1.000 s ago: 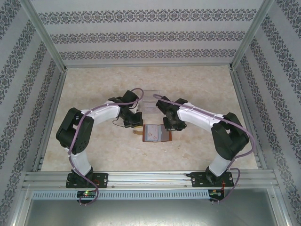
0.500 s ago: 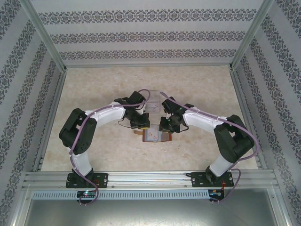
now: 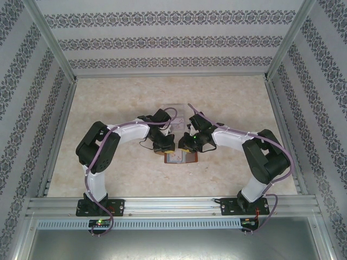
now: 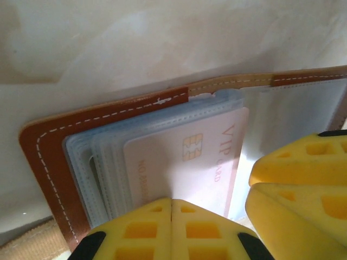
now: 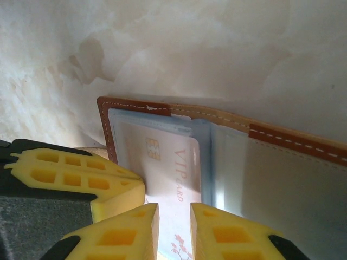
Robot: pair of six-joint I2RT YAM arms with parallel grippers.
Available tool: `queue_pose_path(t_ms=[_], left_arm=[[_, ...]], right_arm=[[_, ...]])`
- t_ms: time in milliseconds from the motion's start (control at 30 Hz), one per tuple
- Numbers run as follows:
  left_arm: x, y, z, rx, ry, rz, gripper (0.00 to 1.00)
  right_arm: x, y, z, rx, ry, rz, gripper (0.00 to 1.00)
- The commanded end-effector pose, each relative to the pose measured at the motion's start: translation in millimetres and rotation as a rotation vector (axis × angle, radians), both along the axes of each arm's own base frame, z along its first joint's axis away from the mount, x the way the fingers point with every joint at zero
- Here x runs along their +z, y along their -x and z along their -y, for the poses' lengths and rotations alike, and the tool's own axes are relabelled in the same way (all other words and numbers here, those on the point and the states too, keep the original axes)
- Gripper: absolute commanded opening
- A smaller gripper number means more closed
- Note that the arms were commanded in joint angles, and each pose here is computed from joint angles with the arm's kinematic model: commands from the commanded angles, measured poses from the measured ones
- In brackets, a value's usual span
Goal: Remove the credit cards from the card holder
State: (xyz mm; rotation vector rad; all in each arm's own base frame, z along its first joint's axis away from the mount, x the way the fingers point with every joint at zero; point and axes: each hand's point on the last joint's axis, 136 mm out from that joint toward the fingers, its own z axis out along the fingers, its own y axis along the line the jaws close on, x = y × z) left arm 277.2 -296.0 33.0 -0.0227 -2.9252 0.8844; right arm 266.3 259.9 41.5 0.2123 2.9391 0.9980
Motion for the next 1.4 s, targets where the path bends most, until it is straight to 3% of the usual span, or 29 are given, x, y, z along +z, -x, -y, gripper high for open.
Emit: queue_pose_path(t_ms=[0,400,900,1367], left_arm=[[-5,6,-2,-0.024,-0.033,-0.016,0.0],[-5,5,-3,-0.028,-0.043,-0.01,0.0],[1,4,-2,-0.029,-0.034,0.006,0.09],[-15,10,-14,-0.031,-0.107,-0.023,0.08]], right_arm=[[-5,2,-2,0.003,-0.024,-0.022,0.25],[-19,7,4,0.012,0.022,-0.054,0.27],[-14,2,26,-0.005,0.156,-0.008,0.26],[-2,1,20,-0.001,0.099,0.004,0.26]])
